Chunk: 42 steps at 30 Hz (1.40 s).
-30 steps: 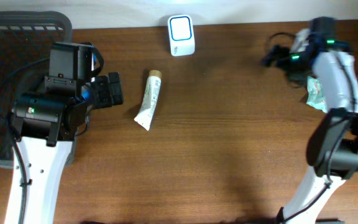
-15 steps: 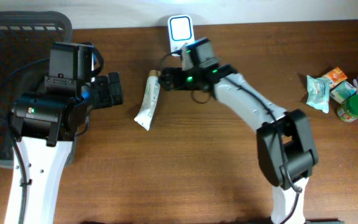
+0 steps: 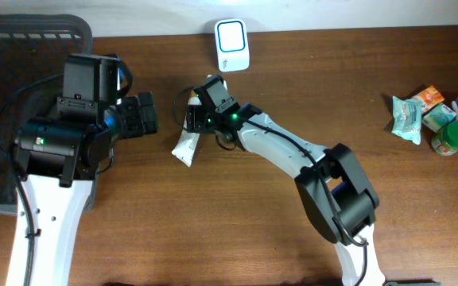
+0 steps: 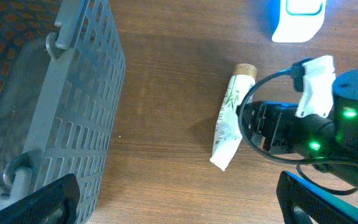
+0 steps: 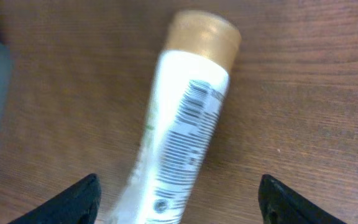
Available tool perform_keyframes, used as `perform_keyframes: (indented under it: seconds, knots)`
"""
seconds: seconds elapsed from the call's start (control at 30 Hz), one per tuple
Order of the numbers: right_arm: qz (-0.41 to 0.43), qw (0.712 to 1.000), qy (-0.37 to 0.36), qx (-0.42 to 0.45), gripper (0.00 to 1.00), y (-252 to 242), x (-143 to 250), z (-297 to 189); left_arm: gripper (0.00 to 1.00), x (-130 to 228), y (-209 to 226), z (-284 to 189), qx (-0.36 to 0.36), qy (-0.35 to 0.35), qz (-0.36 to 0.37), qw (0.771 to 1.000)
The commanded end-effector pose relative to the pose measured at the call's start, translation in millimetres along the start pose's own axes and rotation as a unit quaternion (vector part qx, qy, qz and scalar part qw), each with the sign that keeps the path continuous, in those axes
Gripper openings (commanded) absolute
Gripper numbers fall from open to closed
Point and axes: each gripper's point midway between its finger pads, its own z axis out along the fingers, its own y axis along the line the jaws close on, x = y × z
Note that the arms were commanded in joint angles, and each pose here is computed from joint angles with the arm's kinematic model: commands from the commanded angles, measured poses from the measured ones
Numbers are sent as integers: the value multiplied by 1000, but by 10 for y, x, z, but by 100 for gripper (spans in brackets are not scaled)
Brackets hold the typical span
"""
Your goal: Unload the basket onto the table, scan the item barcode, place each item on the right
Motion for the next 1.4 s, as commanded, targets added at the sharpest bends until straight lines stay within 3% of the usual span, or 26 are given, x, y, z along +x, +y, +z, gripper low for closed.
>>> perform_keyframes:
  seconds: [0.0,0.4,0.57,0.6,0.63,0.8,1.03,1.2,1.27,1.33,1.37]
  knots:
    - [-1,1000,26,17,66,-111,185,140,99,-10,35,-2,-8,-2,6,1000]
    - [-5,999,50,10,69,-85,363,267,99,-10,35,-2,-8,-2,6,1000]
    - [-3,997,82,7,53,-175,607,522,99,-10,35,-2,-8,-2,6,1000]
    - [-2,996,85,8,47,-189,633,553,99,-10,35,-2,-8,-2,6,1000]
    - [-3,996,86,11,31,-206,636,551,99,-10,35,-2,-8,-2,6,1000]
    - [-20,996,84,12,12,-220,533,418,99,-10,35,-2,-8,-2,6,1000]
    - [9,990,85,116,13,-744,220,-135,99,-10,35,-2,-8,-2,6,1000]
    - [36,969,164,180,18,-1317,438,-367,99,-10,34,-2,-8,-2,6,1000]
    - [19,965,183,187,27,-1436,471,-423,99,-10,35,-2,-8,-2,6,1000]
    - [7,962,196,190,56,-1522,487,-467,99,-10,35,-2,-8,-2,6,1000]
    - [8,960,201,194,60,-1557,490,-499,99,-10,35,-2,-8,-2,6,1000]
